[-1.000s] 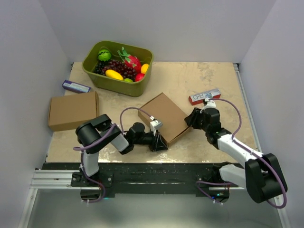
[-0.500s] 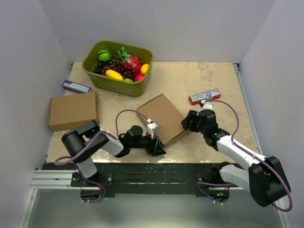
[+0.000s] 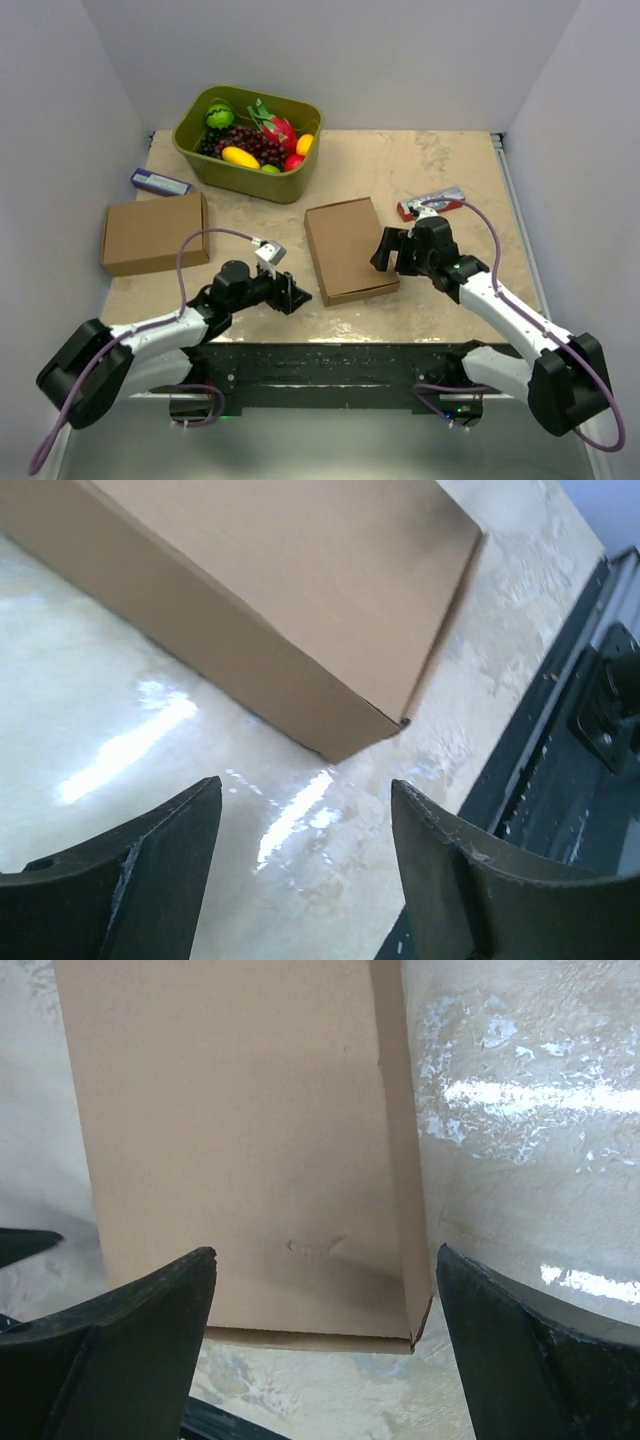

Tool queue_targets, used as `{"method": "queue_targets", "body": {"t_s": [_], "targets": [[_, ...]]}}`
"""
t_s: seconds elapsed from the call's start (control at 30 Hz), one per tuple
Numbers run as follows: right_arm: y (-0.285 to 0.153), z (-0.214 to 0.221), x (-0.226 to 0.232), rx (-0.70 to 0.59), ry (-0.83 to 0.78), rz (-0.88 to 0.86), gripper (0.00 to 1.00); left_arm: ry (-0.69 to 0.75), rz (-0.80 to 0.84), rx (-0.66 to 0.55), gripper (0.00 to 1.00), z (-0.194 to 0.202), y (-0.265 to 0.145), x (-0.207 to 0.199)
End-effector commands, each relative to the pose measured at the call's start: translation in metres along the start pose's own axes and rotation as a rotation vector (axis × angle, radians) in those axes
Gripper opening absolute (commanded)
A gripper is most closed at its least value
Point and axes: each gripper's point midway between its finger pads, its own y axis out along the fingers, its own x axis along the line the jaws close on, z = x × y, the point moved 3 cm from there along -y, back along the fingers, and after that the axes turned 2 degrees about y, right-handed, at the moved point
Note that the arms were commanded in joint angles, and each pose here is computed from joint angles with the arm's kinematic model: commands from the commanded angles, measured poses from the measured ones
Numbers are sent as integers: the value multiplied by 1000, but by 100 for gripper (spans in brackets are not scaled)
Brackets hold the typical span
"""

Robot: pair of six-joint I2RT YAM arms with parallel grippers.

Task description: Fold the paper box

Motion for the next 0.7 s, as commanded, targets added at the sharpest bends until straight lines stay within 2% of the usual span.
{"method": "queue_targets", "body": {"t_s": [0.0, 0.13, 0.17, 0.33, 0.4, 0.5, 0.67], "targets": [[1, -14, 11, -24, -29, -46, 96, 32, -101, -31, 77, -16, -14, 15], [7, -28, 9, -77, -31, -59, 99, -4, -163, -111, 80, -46, -20, 28], [7, -32, 8, -91, -29, -66, 99, -26, -216, -141, 82, -54, -24, 42], [4, -69, -8, -205, -15, -90, 99, -114, -402, -303, 95, -93, -52, 85], [-2, -86, -21, -250, 6, -87, 99, -109, -454, -341, 100, -107, -65, 87], [-18, -105, -33, -329, -4, -57, 99, -80, -498, -410, 100, -139, -82, 80], [-45, -124, -46, -454, -24, 7, 99, -50, -590, -339, 100, -163, -99, 78]]}}
